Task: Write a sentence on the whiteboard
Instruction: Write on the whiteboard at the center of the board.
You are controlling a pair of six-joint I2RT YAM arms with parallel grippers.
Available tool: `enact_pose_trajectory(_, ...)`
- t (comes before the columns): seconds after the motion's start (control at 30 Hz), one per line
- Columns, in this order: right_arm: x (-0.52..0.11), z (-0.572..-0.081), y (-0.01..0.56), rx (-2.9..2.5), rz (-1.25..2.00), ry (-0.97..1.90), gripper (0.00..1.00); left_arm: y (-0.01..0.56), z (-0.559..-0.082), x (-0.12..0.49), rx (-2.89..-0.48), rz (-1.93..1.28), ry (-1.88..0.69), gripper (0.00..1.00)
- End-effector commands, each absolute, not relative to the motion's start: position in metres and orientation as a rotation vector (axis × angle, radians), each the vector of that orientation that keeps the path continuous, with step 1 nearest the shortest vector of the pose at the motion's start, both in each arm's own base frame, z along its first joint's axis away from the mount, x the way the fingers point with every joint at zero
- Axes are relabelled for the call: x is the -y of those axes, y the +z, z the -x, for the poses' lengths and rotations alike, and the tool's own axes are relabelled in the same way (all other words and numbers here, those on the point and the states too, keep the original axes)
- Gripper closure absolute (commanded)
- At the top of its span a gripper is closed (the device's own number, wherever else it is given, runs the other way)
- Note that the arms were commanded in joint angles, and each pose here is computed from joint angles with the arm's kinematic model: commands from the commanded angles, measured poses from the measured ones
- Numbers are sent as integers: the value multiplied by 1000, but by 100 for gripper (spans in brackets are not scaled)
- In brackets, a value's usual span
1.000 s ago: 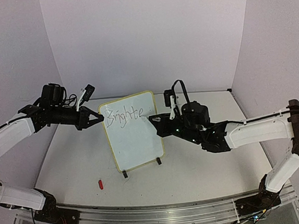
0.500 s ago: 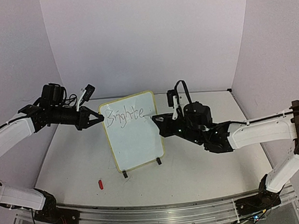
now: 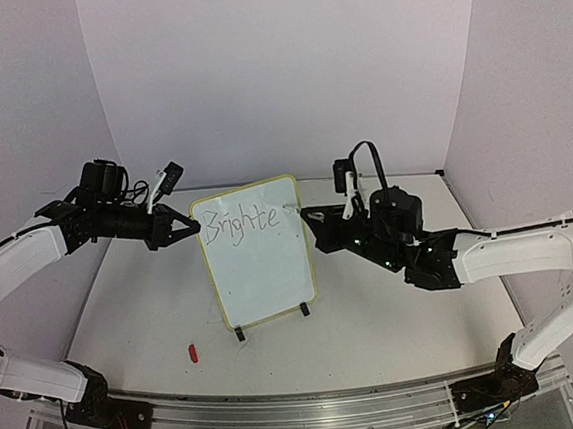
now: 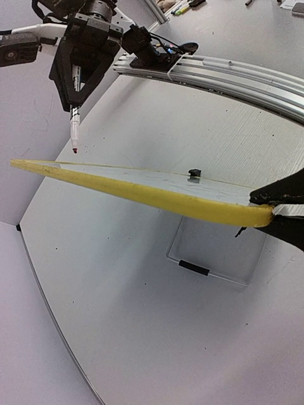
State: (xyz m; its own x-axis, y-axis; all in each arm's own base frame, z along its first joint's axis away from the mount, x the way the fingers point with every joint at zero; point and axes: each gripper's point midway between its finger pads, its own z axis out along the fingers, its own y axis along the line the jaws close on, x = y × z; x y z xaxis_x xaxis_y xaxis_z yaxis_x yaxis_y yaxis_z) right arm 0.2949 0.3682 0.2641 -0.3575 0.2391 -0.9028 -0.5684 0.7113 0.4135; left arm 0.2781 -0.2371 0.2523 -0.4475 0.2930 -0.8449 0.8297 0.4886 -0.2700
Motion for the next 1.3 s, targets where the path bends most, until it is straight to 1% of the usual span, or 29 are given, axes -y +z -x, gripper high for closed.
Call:
enact_pose_trajectory(0.0,-380,-302,296,-1664,269,885,100,211,-276,230,-2125,-964,-809,100)
enact_pose_trajectory(0.4,-391,-309,285,-1688,271,876,100,211,-275,230,-2122,-967,-807,100)
enact_pose_trajectory(0.63,-377,-318,279,-1702,193,809,100,211,-275,230,-2124,-965,-806,100)
enact_pose_trajectory(0.9,-364,-317,278,-1701,161,773,100,210,-276,230,-2125,-966,-807,100)
enact_pose_trajectory(1.27,-366,-311,244,-1797,186,784,100,210,-275,230,-2127,-967,-807,100)
